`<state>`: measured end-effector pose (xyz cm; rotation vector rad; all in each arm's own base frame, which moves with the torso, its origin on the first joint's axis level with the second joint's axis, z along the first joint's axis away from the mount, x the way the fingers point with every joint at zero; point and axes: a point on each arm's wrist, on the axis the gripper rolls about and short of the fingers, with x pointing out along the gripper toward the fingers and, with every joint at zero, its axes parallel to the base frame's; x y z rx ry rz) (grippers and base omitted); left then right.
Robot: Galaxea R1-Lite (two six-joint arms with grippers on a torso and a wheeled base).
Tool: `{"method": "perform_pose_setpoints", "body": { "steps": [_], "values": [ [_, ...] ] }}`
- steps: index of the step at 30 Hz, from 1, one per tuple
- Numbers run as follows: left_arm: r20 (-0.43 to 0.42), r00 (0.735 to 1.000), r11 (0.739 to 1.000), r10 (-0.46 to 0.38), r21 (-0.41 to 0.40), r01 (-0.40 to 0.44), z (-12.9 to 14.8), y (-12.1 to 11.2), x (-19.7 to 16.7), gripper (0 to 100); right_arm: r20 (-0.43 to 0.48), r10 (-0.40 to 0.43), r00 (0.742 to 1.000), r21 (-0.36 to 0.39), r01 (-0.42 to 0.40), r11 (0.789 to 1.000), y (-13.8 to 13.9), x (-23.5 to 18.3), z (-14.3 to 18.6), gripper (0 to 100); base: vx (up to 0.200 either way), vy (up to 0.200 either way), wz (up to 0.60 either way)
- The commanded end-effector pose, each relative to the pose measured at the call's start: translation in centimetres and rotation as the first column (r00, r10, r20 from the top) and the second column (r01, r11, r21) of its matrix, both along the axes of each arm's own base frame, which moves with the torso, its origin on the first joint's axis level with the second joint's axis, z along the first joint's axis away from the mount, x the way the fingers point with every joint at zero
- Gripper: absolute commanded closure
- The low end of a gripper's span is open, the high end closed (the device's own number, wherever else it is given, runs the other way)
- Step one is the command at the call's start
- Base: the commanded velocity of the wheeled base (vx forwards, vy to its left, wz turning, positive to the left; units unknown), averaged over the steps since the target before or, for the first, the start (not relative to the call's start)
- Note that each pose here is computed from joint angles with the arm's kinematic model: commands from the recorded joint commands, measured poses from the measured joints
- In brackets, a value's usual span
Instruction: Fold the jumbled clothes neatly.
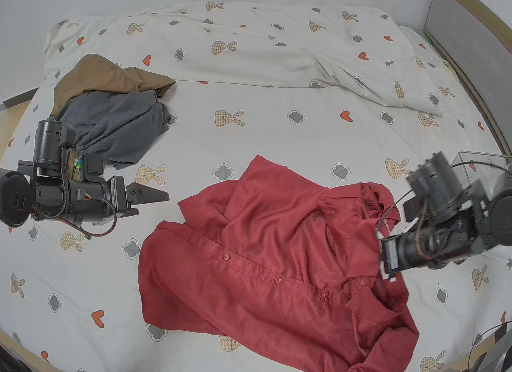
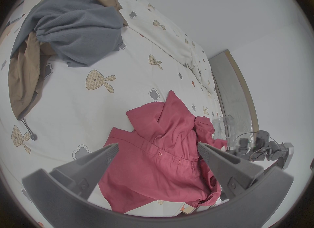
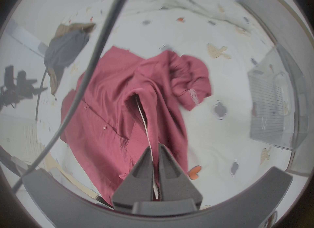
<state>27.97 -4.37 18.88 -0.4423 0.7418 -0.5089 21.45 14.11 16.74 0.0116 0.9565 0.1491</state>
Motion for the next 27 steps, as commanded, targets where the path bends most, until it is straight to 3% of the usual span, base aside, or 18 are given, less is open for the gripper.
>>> {"method": "perform_pose_setpoints", "body": {
  "steps": [1,5,11,21,27],
  "values": [
    [-0.061,0.998,1.000,-0.002,0.008,0.002,-2.1,-0.2,1.7,0,0.210,-0.160,0.965,0.144,0.131,0.981,-7.4,-6.7,5.0,100,0.000,0.000,0.00],
    [-0.059,0.998,1.000,-0.005,0.004,0.005,-2.8,-0.3,2.8,0,0.235,-0.182,0.955,0.153,0.149,0.977,-8.9,-9.1,5.0,100,0.000,0.000,0.00],
    [-0.063,0.994,0.994,-0.090,-0.063,0.087,-5.3,-0.8,7.1,0,0.200,-0.180,0.963,0.129,0.157,0.979,-10.5,-12.5,4.0,100,0.000,0.000,0.00],
    [0.066,0.978,0.980,-0.196,0.049,0.193,-8.1,-1.6,13.7,0,0.160,-0.190,0.969,0.113,0.174,0.978,-11.0,-13.4,2.2,100,0.000,0.000,0.00],
    [0.059,0.971,0.972,-0.230,0.069,0.225,-8.8,-2.5,15.7,0,0.158,-0.195,0.968,0.111,0.178,0.978,-11.1,-13.4,2.2,100,0.000,0.000,0.00]
  ]
}}
